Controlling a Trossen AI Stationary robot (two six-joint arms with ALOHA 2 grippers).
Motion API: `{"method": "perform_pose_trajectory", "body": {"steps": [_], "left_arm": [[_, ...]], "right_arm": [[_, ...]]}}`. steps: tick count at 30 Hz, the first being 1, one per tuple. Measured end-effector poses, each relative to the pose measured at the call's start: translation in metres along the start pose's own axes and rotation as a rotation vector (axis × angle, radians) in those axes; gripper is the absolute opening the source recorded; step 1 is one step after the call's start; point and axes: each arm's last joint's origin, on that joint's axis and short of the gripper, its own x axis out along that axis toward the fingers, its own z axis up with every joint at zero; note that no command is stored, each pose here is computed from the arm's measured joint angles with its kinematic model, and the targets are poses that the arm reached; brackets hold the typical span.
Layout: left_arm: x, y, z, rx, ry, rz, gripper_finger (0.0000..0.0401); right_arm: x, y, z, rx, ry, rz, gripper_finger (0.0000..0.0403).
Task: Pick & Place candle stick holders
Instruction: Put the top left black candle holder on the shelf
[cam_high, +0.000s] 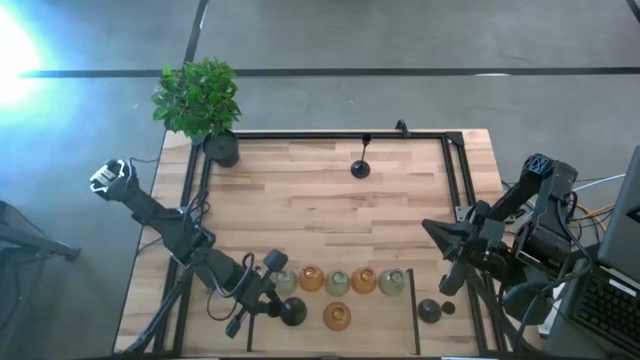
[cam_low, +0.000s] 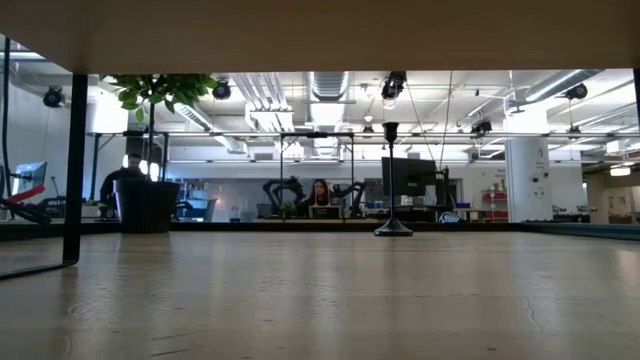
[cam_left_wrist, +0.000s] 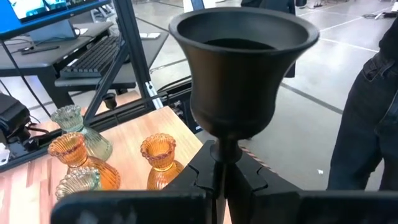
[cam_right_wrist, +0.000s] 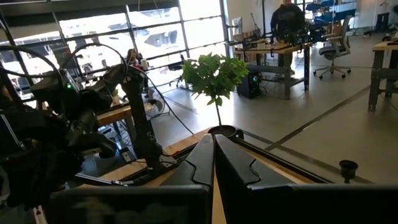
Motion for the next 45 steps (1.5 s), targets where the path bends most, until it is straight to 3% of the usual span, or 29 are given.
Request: {"method": "perform_pose_trajectory", "body": {"steps": [14,23,40,45], "left_arm": [[-0.0002,0.0051,-0.001,-0.029,0.013,0.014,0.0014],[0.0001,0.0081,-0.0024,-0.055,0.023,0.044,0.0072],[-0.0031,0.0089,-0.0043,-0.15,0.052,0.068,0.0082],[-0.0031,0.0089,-0.0042,-0.176,0.05,0.07,0.011]], "right_arm": [[0.0001,0.0,0.0,0.0,-0.001,-0.001,0.0008],[0.0001,0.0001,0.0001,0.003,-0.001,-0.001,0.0008],[-0.0001,0.0,0.0001,0.002,-0.001,0.0,0.0008],[0.0,-0.0001,0.0002,0.003,-0.001,-0.001,0.0008]]}}
